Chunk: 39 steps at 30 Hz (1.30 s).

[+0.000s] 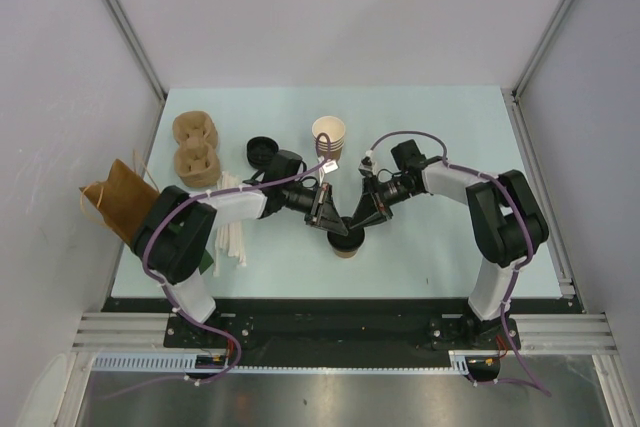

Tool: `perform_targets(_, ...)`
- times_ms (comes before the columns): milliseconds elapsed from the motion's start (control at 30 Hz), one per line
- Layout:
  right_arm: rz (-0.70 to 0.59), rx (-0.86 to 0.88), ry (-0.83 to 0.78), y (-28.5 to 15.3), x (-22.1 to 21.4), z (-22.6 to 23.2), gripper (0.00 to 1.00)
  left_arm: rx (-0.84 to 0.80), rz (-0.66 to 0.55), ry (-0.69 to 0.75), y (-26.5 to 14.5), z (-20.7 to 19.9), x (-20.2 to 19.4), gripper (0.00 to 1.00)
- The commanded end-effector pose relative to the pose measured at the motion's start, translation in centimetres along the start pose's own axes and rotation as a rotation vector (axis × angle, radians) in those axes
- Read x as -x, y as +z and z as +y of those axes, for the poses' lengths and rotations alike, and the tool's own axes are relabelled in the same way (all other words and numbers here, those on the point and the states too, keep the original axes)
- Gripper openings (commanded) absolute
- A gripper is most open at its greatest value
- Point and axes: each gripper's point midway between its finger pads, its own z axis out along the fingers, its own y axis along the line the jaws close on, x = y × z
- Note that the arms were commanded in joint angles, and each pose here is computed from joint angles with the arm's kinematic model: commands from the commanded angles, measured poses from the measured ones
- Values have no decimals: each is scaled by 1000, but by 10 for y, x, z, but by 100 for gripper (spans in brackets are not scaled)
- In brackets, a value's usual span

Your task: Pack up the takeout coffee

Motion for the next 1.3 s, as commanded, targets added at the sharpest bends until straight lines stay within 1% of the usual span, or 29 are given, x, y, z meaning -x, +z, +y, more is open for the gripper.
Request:
perform_targets(0, -57, -155, -60, 0, 11, -27, 22, 74, -10, 13, 2, 23, 0, 6)
perform_targets(67, -53, -131, -114, 0, 13, -8, 23, 41, -8, 74, 1, 5, 7, 9)
perform_targets(100, -57, -121, -152, -2, 14, 4, 23, 28, -8, 96, 0, -1, 9, 13)
perform_targets(133, -59, -105, -183, -4, 16, 17, 23, 16, -9, 125, -3, -16, 11, 15)
perform_targets(167, -61, -99, -207, -4, 17, 26, 23, 13, -13, 151, -5, -22, 12, 17)
perform_targets(200, -80, -92, -240, -9, 18, 40, 23, 4, -17, 175, -7, -31, 14, 22)
perform_targets(233, -95, -85, -279, -12, 23, 52, 23, -18, -27, 211, -11, -45, 17, 24)
perform_targets(300, -111, -68, -339, -18, 24, 73, 24, -42, -30, 239, -15, -61, 20, 28)
perform_targets(333, -118, -64, -377, -22, 27, 84, 24, -58, -41, 282, -20, -75, 25, 30)
perform_targets(367, -122, -63, -399, -26, 27, 89, 25, -59, -32, 278, -23, -80, 24, 33)
perform_targets(400, -124, -70, -408, -28, 27, 91, 26, -64, -33, 299, -26, -87, 25, 34)
perform_targets(433, -138, -78, -452, -33, 28, 95, 27, -65, -45, 356, -30, -97, 32, 35)
perform_targets(500, -175, -119, -482, -42, 36, 95, 28, -46, -51, 383, -40, -109, 32, 41)
perform_targets(533, -190, -143, -503, -45, 39, 95, 28, -28, -76, 426, -46, -114, 40, 45)
perform_targets(567, -204, -173, -542, -48, 44, 95, 28, -1, -97, 434, -54, -118, 41, 54)
perform_targets(633, -208, -238, -575, -48, 47, 89, 31, 32, -165, 463, -71, -126, 59, 62)
perform_targets(667, -209, -257, -614, -49, 49, 91, 34, 47, -199, 485, -81, -132, 65, 73)
perform_targets(700, -186, -298, -650, -44, 47, 86, 40, 67, -249, 510, -96, -138, 79, 75)
perform_targets(733, -177, -324, -677, -43, 48, 84, 44, 85, -271, 526, -105, -141, 84, 77)
perform_targets(767, -171, -376, -748, -45, 54, 80, 51, 89, -296, 550, -115, -149, 88, 83)
perform_targets(800, -143, -393, -773, -40, 50, 79, 54, 108, -343, 586, -134, -156, 101, 86)
perform_targets(867, -105, -443, -839, -38, 55, 69, 60, 115, -372, 599, -151, -162, 105, 94)
perform_targets(900, -86, -459, -863, -37, 56, 69, 61, 121, -408, 616, -168, -168, 110, 95)
perform_targets(1000, -9, -491, -948, -25, 54, 62, 61, 111, -454, 603, -190, -175, 110, 95)
perform_targets(1033, 24, -487, -973, -16, 49, 62, 61, 103, -472, 632, -195, -180, 111, 95)
perform_targets(1100, 65, -504, -1022, -9, 49, 55, 59, 94, -485, 602, -198, -177, 108, 95)
perform_targets(1133, 85, -502, -1048, -6, 48, 53, 57, 83, -495, 634, -199, -184, 107, 96)
perform_targets(1200, 134, -489, -1079, 2, 42, 49, 56, 65, -490, 613, -197, -180, 101, 96)
perform_targets(1267, 175, -494, -1136, 6, 39, 45, 55, 57, -491, 627, -197, -183, 98, 96)
